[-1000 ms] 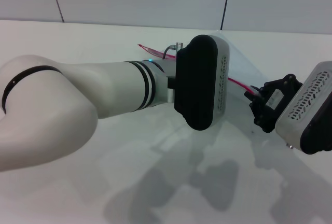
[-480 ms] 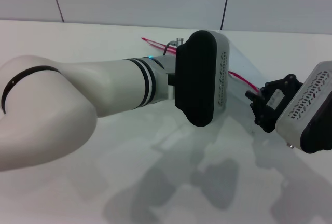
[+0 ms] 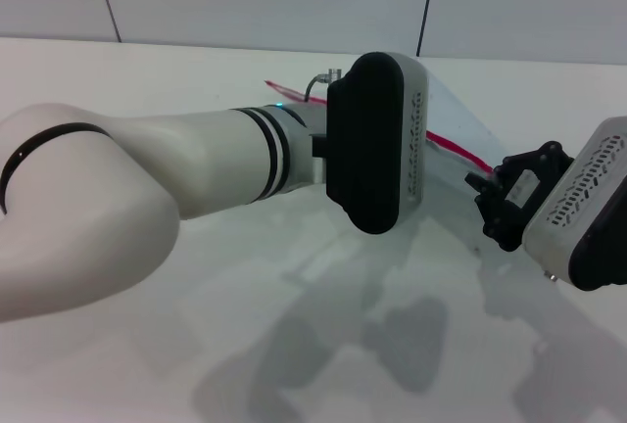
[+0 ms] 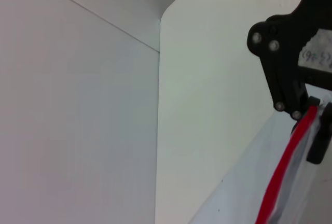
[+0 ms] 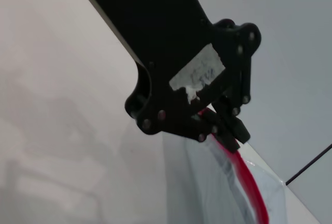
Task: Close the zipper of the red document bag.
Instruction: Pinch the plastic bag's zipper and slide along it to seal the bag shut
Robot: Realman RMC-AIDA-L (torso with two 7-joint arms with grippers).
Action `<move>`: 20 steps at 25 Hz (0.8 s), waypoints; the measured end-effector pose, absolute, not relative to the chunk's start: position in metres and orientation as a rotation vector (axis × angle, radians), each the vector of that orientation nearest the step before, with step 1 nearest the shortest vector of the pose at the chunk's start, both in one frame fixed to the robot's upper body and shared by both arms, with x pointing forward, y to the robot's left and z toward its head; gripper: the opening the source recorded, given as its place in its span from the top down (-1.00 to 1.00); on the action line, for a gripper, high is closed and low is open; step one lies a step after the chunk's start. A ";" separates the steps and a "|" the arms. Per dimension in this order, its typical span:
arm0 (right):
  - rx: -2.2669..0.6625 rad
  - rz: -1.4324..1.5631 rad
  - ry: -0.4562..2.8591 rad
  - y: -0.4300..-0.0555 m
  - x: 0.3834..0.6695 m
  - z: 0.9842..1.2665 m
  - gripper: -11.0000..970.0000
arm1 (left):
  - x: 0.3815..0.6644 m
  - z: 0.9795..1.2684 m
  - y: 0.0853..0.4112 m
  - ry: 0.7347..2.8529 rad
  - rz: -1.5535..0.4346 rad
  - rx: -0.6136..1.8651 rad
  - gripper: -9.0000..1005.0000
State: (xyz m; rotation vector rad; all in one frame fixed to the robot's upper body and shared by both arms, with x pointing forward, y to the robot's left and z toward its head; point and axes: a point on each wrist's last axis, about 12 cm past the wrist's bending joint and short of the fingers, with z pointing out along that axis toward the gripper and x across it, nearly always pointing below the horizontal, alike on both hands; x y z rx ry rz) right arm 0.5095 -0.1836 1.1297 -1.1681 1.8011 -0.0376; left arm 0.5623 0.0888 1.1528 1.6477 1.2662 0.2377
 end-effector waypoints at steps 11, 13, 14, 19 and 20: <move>-1.151 -0.045 1.812 -0.188 0.510 1.130 0.88 | 0.567 1.151 0.104 1.331 0.249 1.596 0.90; -1.149 -0.046 1.814 -0.189 0.510 1.129 0.88 | 0.568 1.151 0.105 1.338 0.249 1.593 0.90; -1.149 -0.046 1.813 -0.189 0.510 1.129 0.88 | 0.568 1.151 0.106 1.338 0.249 1.593 0.90; -1.150 -0.047 1.809 -0.188 0.511 1.130 0.87 | 0.567 1.152 0.102 1.325 0.246 1.606 0.90; -1.150 -0.047 1.808 -0.188 0.511 1.131 0.87 | 0.567 1.152 0.101 1.324 0.245 1.607 0.90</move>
